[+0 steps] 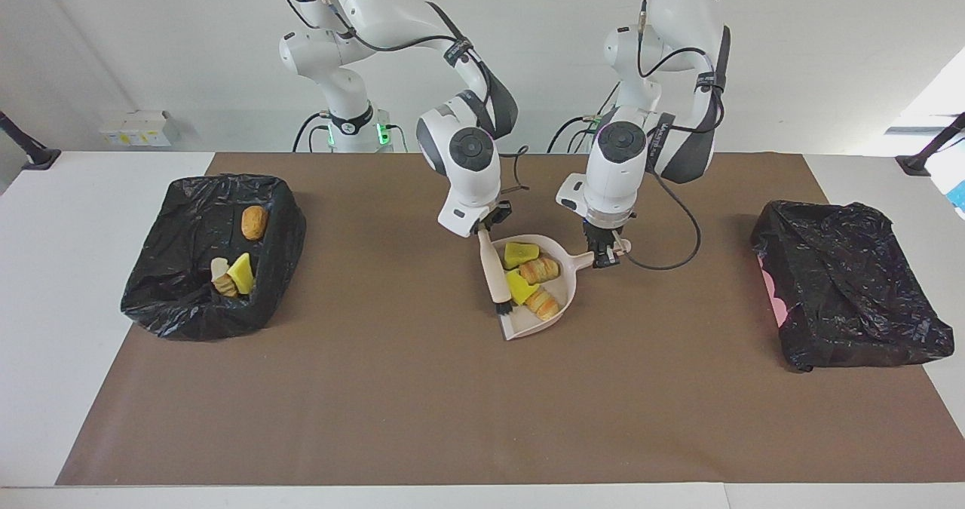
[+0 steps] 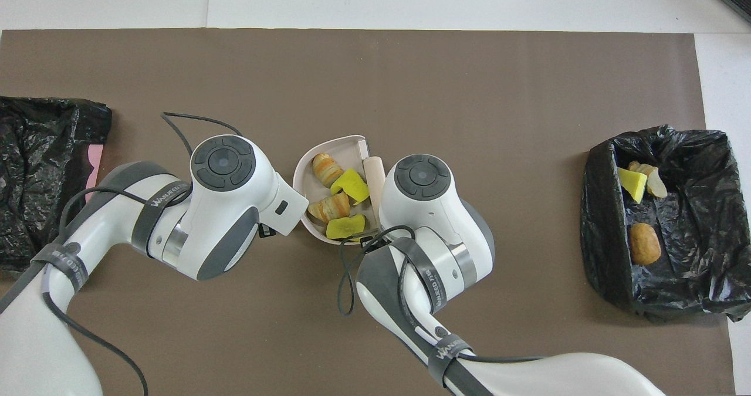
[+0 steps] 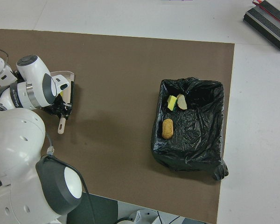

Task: Sweep and dump trash in bin
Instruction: 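Carry the loaded dustpan with the left gripper toward the nearby black bag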

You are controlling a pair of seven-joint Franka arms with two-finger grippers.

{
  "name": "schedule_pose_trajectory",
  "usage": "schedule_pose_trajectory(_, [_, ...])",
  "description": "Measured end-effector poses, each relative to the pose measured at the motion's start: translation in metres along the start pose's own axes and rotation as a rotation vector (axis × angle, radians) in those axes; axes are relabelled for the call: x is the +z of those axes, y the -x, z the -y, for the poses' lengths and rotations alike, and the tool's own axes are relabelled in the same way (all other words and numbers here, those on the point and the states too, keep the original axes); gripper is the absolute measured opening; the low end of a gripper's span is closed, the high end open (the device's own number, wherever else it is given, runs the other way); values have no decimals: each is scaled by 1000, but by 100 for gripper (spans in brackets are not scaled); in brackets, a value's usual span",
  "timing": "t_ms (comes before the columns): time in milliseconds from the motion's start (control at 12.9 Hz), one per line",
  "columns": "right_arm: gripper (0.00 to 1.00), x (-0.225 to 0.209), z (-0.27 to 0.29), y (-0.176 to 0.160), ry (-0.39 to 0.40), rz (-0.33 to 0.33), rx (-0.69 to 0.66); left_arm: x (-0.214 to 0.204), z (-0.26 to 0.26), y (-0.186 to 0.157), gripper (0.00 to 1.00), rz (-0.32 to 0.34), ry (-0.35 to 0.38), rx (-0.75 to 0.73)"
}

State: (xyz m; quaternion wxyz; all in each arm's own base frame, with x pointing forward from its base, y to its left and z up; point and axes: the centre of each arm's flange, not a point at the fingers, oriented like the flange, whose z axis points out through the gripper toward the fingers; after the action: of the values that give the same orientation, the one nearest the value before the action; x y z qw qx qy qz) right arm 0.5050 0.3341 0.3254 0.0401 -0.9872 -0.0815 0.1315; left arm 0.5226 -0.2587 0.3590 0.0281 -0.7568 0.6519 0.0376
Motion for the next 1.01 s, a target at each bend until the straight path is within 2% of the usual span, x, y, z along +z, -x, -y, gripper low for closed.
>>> schedule_pose_trajectory(233, [26,-5,-48,-12,-6,41,75,0,3,3,31,-1,-2,-7])
schedule_pose_trajectory(543, [26,-14,-49,-1,19,102,107,0,10,13,31,1,-6,-19])
schedule_pose_trajectory(775, [26,-33,-26,28,74,139,137,-12,29,48,31,7,-33,17])
schedule_pose_trajectory(1008, [26,-38,22,53,98,106,177,-41,47,98,31,19,-73,37])
